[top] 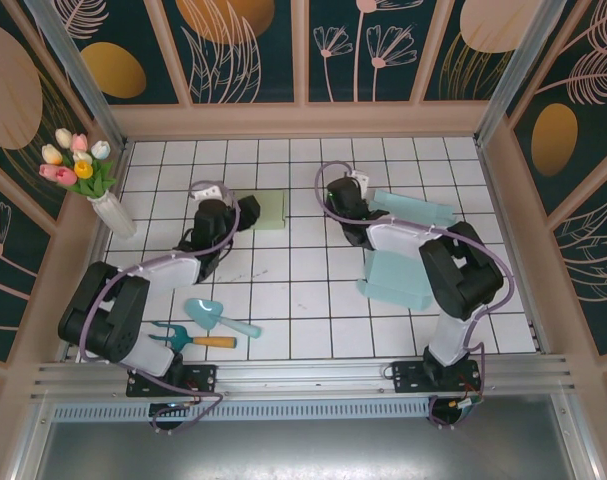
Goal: Fold the paper box
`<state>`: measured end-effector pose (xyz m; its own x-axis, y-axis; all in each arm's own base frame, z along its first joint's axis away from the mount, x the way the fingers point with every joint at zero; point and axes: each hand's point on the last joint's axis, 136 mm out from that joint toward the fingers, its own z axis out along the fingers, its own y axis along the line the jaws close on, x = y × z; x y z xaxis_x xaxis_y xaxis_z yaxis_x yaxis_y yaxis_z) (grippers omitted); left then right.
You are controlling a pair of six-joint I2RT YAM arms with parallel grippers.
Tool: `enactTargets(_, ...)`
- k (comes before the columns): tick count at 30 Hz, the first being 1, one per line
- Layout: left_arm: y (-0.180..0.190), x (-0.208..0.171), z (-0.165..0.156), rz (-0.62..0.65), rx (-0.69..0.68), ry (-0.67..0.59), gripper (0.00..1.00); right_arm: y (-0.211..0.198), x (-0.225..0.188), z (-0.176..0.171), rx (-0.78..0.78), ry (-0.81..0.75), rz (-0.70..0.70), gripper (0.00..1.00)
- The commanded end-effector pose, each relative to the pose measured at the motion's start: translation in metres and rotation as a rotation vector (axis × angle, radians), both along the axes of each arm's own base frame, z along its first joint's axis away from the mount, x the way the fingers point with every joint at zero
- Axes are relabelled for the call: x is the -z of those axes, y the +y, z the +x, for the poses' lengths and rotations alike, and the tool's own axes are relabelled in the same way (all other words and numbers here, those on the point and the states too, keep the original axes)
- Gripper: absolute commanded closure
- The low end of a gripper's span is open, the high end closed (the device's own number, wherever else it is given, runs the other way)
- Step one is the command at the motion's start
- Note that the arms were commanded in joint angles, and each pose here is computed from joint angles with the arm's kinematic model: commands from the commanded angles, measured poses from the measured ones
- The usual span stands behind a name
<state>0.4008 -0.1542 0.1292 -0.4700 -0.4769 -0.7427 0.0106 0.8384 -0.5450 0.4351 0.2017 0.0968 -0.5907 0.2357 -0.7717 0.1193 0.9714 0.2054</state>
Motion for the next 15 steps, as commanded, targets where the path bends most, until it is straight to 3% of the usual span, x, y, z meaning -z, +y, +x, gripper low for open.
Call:
enactTargets(1,-0.005,-0.008,-0.014,-0.006,0.031,-0.053,0.23,-0.052,0.031,-0.009,0.163,0.089,-0.181,0.48)
enactTargets(9,-0.014,-0.004,-0.038,0.000,0.067,-0.063,0.23,-0.068,0.047,0.004,0.192,0.118,-0.167,0.48)
enactTargets(15,-0.016,-0.001,-0.044,0.013,0.078,-0.065,0.23,-0.068,0.026,-0.007,0.181,0.076,-0.137,0.48)
